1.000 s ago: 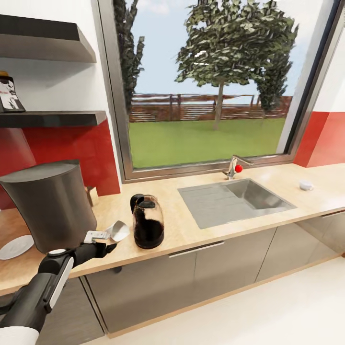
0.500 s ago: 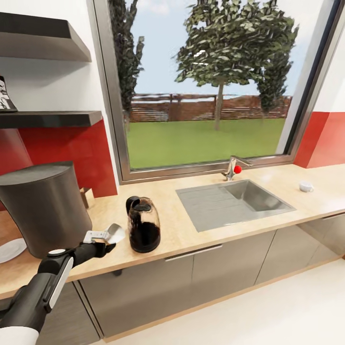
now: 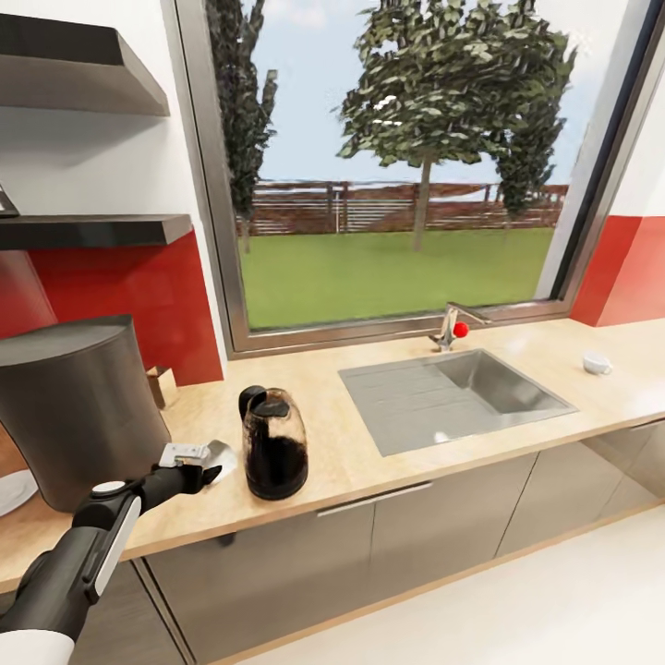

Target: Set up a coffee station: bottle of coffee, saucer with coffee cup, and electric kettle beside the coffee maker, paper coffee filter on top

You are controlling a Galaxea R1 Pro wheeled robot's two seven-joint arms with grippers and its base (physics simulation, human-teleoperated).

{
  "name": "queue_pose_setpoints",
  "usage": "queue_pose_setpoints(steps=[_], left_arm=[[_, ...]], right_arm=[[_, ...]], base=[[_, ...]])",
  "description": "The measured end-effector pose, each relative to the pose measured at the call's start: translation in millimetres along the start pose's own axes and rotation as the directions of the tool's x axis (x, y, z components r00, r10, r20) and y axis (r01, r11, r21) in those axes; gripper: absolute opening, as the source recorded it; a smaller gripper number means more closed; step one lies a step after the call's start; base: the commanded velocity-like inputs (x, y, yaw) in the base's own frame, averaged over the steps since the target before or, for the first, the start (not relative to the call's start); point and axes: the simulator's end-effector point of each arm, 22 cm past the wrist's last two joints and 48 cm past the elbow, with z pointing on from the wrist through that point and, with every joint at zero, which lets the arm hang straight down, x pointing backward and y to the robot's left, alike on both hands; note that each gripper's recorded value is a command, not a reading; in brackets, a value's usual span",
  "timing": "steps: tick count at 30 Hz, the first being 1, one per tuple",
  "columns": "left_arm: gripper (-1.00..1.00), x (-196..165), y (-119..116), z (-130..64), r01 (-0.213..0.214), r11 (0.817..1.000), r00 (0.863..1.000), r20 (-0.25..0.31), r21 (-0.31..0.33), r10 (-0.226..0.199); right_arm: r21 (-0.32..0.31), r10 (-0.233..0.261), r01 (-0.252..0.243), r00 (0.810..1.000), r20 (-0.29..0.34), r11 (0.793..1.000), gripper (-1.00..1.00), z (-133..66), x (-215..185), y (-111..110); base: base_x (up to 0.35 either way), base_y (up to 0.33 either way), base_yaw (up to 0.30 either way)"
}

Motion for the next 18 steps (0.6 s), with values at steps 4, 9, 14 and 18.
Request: queue_pose_setpoints(steps=[4,9,14,18], left_arm=[[1.00,1,13,-0.2,0.002,0.998,1.000,-0.001,-0.061,-0.003],[1.00,1,17,-0.3,0.003,0.997,1.000,-0.001,-0.081,-0.003],[1.00,3,17,0.2,0.005,0.997,1.000,-0.006,-0.083,-0.005],[1.00,18,20,4.8,0.012,0.996,0.999,-0.038,-0.085,-0.015]], right_arm=[[0.000,0.000,0.000,1.000,0.000,1.000,1.00,0.0,0,0],[-0.001,-0.001,0.001,1.000,0.000,1.000,1.00,0.0,0,0],[-0.001,-0.001,0.001,1.000,0.000,1.000,1.00,-0.1,0,0],[-0.002,-0.002,0.002,1.000,0.000,1.000,1.00,-0.1,0,1]], base=[[0.012,0.000,0.000],[0.002,0.000,0.000],[0.109,0.000,0.000],[0.114,0.000,0.000]])
